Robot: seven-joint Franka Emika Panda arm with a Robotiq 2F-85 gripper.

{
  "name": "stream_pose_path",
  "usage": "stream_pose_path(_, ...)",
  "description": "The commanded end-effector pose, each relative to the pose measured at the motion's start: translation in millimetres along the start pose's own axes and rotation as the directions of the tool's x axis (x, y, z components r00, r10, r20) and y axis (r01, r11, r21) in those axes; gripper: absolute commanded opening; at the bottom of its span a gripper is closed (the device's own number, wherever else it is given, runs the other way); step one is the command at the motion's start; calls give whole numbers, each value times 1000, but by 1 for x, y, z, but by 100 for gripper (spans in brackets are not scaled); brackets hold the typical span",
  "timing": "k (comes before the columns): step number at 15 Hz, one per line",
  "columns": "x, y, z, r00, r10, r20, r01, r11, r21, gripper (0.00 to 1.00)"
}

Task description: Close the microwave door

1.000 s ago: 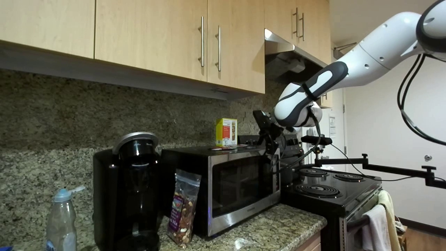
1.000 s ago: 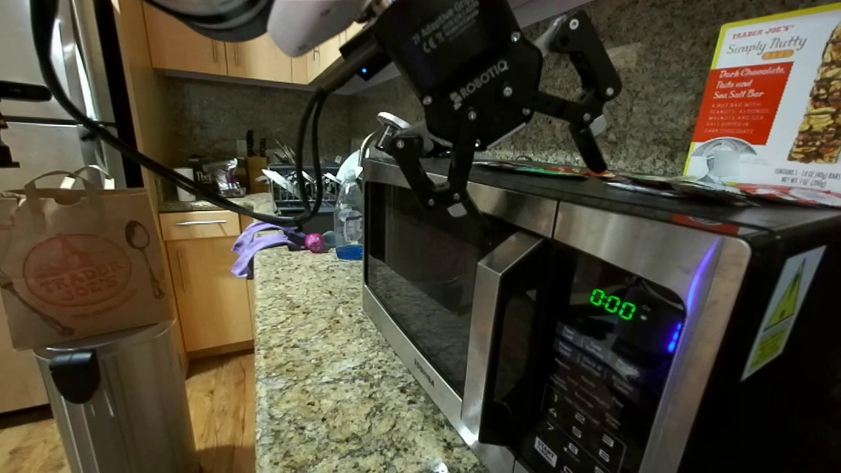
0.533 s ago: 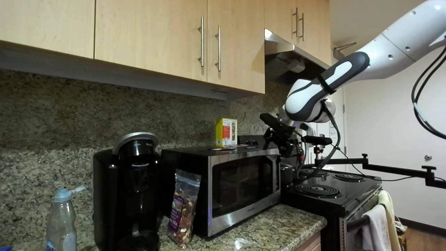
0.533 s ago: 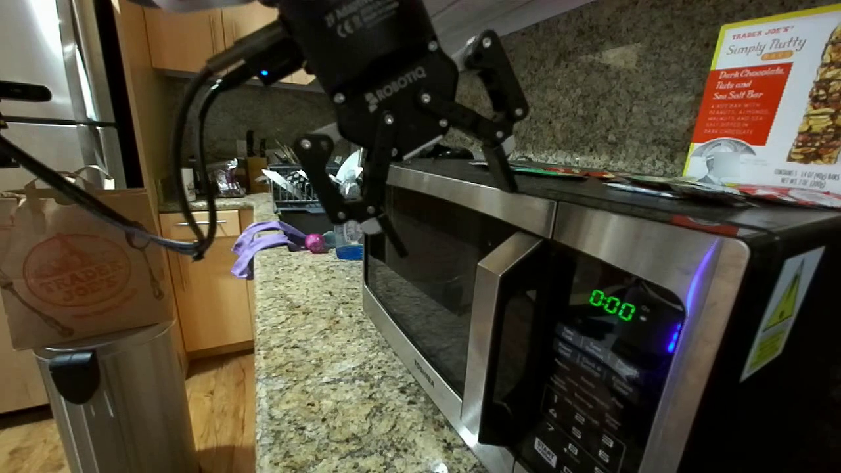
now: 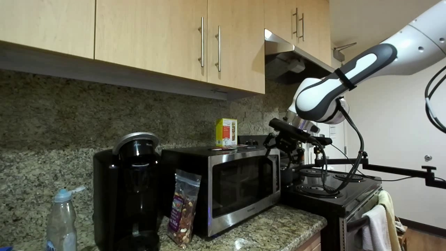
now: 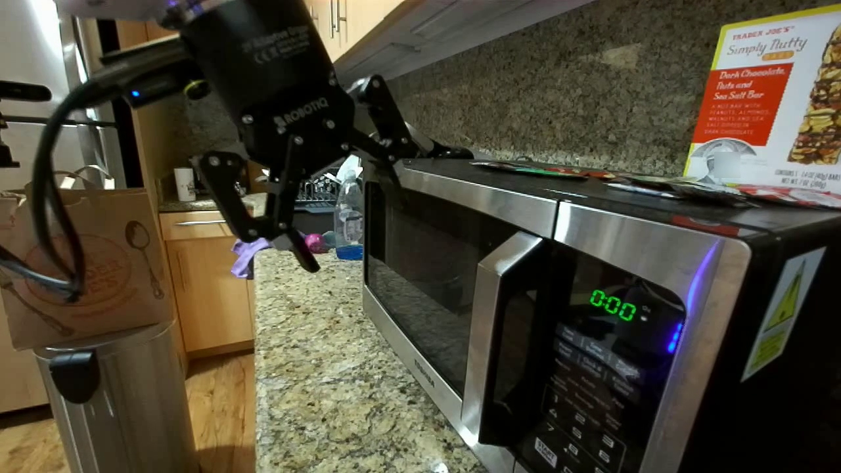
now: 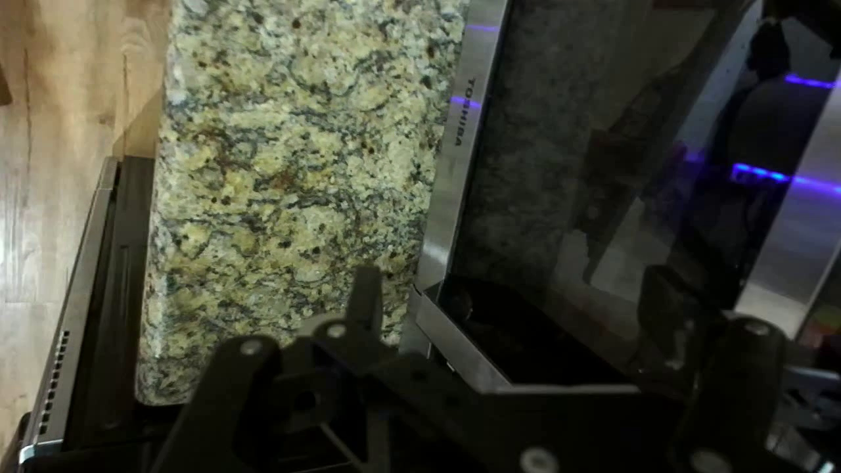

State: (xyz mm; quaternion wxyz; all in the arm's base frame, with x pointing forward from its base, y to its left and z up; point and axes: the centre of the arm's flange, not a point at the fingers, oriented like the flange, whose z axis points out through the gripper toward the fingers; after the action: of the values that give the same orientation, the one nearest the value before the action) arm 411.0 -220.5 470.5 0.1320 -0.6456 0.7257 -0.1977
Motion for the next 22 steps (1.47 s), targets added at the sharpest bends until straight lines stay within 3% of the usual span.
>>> stream_pose_path(1, -1, 3, -2, 1000, -23, 6, 23, 1000, -4, 100)
stream_pose_path(6, -1, 8, -5, 999, -48, 9, 48, 999, 0, 100)
stream_pose_path(8, -8, -9, -16, 987, -159, 8, 160, 986, -52, 100)
stream_pose_path(11, -29, 7, -13, 956, -286, 63, 292, 946, -144, 100)
stream_pose_path(14, -41, 32, -2, 912, -383, 146, 408, 884, -230, 100)
stream_pose_path(17, -50, 56, 19, 850, -482, 214, 527, 798, -294, 100)
stream_pose_path(20, -67, 72, 36, 767, -589, 253, 641, 695, -325, 100)
stream_pose_path(21, -70, 76, 40, 756, -594, 274, 654, 684, -322, 100)
stream_pose_path(22, -63, 67, 39, 803, -539, 255, 596, 736, -320, 100)
